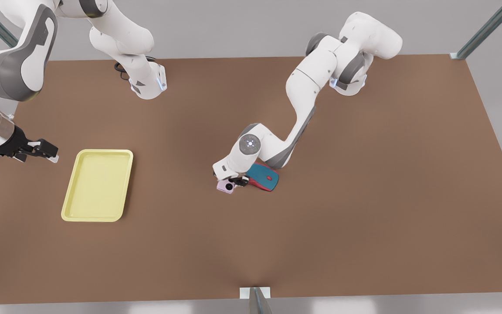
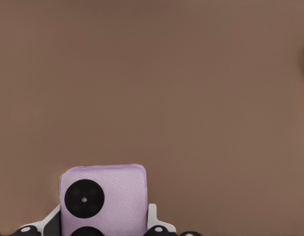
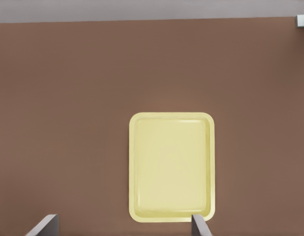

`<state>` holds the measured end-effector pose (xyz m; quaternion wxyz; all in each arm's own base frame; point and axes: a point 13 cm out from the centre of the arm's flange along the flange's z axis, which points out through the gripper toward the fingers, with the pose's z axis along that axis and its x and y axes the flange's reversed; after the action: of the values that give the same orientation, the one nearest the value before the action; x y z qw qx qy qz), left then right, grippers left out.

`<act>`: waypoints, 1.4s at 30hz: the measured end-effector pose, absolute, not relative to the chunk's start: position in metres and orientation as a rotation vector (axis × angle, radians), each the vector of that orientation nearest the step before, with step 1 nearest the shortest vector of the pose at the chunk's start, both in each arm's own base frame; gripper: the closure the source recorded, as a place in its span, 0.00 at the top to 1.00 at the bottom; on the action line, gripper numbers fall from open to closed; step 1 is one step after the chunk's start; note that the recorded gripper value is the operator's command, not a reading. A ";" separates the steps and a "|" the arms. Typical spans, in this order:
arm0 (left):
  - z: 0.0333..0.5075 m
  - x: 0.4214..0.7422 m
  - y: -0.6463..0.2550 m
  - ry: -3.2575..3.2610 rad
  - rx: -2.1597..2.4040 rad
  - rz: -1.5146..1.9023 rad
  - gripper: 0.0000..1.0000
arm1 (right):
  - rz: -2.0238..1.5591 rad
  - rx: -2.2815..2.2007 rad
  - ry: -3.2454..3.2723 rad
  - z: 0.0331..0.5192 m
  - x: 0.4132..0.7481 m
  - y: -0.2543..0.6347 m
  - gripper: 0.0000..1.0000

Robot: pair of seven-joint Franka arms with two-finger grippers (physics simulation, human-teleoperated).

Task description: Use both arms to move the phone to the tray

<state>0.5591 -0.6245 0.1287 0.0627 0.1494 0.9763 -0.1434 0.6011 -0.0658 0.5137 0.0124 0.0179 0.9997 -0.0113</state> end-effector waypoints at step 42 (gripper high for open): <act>0.478 0.585 -0.065 3.242 -0.203 0.048 1.00 | 0.023 -0.306 3.220 0.131 0.563 0.324 1.00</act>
<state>0.5852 -0.0647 0.4781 -0.0536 -0.0623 0.9965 0.0148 0.5634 0.3244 0.1306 -0.0464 -0.0946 0.9944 0.0072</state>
